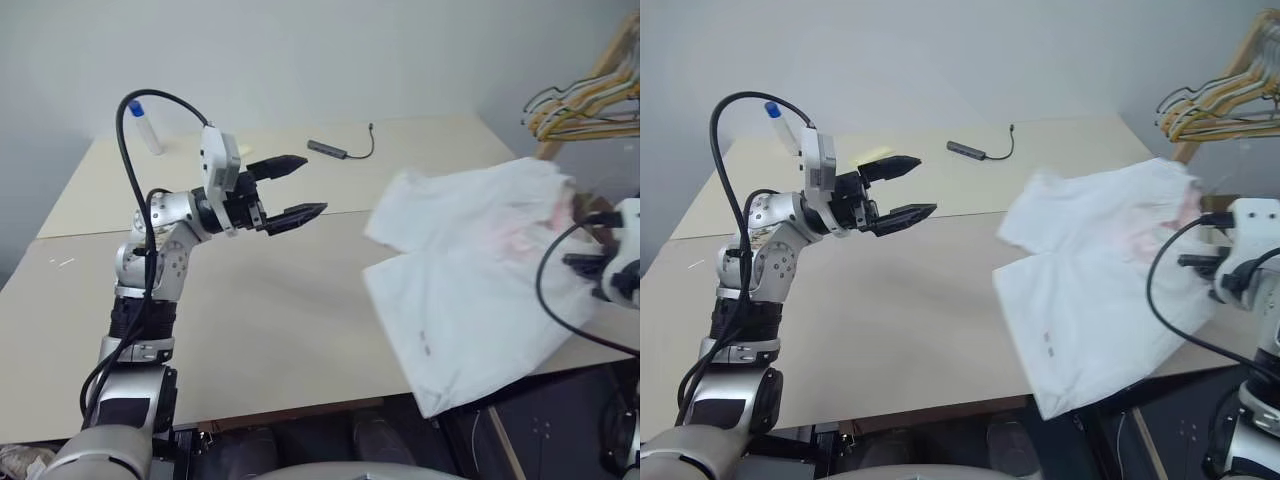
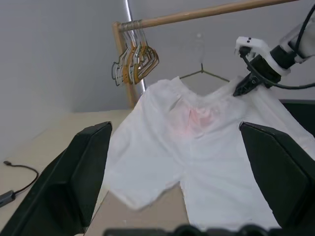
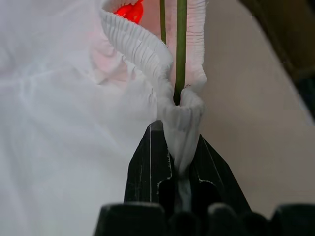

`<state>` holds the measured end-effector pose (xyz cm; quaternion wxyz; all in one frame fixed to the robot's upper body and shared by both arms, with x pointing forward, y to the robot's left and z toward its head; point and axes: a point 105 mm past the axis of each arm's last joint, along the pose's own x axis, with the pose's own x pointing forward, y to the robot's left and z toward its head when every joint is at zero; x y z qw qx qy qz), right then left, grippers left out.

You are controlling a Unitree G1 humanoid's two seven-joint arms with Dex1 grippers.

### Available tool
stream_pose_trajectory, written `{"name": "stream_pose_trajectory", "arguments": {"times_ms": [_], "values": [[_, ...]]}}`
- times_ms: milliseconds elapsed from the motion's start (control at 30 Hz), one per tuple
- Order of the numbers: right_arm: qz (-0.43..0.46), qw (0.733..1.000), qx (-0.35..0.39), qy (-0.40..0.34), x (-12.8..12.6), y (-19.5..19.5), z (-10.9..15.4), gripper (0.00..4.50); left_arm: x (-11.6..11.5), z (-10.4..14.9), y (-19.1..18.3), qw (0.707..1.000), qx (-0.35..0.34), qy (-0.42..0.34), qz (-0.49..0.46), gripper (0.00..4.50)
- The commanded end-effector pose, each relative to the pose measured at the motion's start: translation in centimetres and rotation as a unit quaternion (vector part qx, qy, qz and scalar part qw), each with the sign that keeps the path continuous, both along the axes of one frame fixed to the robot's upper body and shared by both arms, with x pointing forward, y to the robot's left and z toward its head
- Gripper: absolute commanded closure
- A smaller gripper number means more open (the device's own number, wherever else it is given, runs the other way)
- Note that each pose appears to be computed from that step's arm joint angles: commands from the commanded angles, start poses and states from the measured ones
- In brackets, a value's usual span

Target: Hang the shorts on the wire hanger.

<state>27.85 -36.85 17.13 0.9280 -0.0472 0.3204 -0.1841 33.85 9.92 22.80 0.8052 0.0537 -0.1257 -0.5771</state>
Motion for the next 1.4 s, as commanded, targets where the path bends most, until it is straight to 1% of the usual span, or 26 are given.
{"name": "stream_pose_trajectory", "arguments": {"times_ms": [33, 100, 200, 233, 300, 367, 500, 600, 700, 867, 1000, 1100, 1200, 1267, 1300, 1333, 1400], "values": [[-0.077, 0.995, -0.050, -0.038, -0.8, -2.8, 2.7, 4.50, -0.2, 1.6, 0.2, 0.999, 0.006, -0.035, -0.006, 0.01], [-0.122, 0.989, -0.070, -0.048, -1.1, -4.0, 3.4, 4.50, -0.3, 2.0, 0.4, 0.999, -0.004, -0.039, -0.009, 0.01], [-0.174, 0.978, -0.074, -0.091, -0.7, -4.8, 4.6, 4.50, -0.6, 2.5, 0.3, 0.999, -0.021, -0.040, -0.021, 0.01], [-0.192, 0.973, -0.074, -0.107, -0.5, -5.1, 4.9, 4.50, -0.6, 2.4, 0.2, 0.999, -0.018, -0.040, -0.022, 0.01], [-0.214, 0.967, -0.086, -0.113, 0.0, -5.6, 5.2, 4.50, -0.3, 2.3, 0.2, 0.999, -0.012, -0.044, -0.012, 0.01], [-0.242, 0.955, -0.109, -0.134, 0.2, -6.2, 6.3, 4.50, 0.1, 2.4, 0.4, 0.999, -0.012, -0.048, -0.003, 0.01], [-0.292, 0.934, -0.089, -0.185, 0.7, -7.5, 7.9, 4.50, 0.0, 2.6, 0.7, 0.998, -0.013, -0.053, -0.002, 0.01], [-0.305, 0.927, -0.077, -0.203, 1.1, -8.1, 8.4, 4.50, 0.1, 2.6, 0.9, 0.998, -0.008, -0.057, 0.002, 0.01], [-0.322, 0.918, -0.055, -0.226, 1.4, -8.8, 8.8, 4.50, 0.1, 3.2, 1.2, 0.998, -0.011, -0.067, 0.006, 0.01], [-0.346, 0.914, -0.011, -0.212, 1.6, -10.0, 8.1, 4.50, -0.6, 3.9, 1.5, 0.996, -0.030, -0.078, -0.011, 0.01], [-0.361, 0.911, 0.031, -0.199, 2.1, -10.1, 7.4, 4.50, -0.8, 4.1, 1.7, 0.996, -0.035, -0.079, -0.014, 0.01], [-0.377, 0.906, 0.062, -0.181, 2.5, -9.9, 6.2, 4.50, -0.7, 4.0, 1.7, 0.996, -0.032, -0.079, -0.013, 0.01], [-0.385, 0.904, 0.077, -0.168, 2.7, -9.8, 5.4, 4.50, -0.6, 4.0, 1.6, 0.996, -0.029, -0.080, -0.014, 0.01], [-0.388, 0.904, 0.075, -0.165, 2.7, -9.9, 5.2, 4.50, -0.6, 4.1, 1.6, 0.996, -0.030, -0.081, -0.014, 0.01], [-0.391, 0.904, 0.065, -0.162, 2.6, -10.1, 5.2, 4.50, -0.6, 4.2, 1.6, 0.996, -0.031, -0.082, -0.015, 0.01], [-0.383, 0.909, 0.033, -0.162, 2.5, -10.3, 5.3, 4.50, -0.6, 4.3, 1.6, 0.996, -0.032, -0.083, -0.015, 0.01], [-0.383, 0.910, 0.027, -0.159, 2.4, -10.5, 5.1, 4.50, -0.7, 4.4, 1.6, 0.996, -0.034, -0.085, -0.016, 0.01]]}}
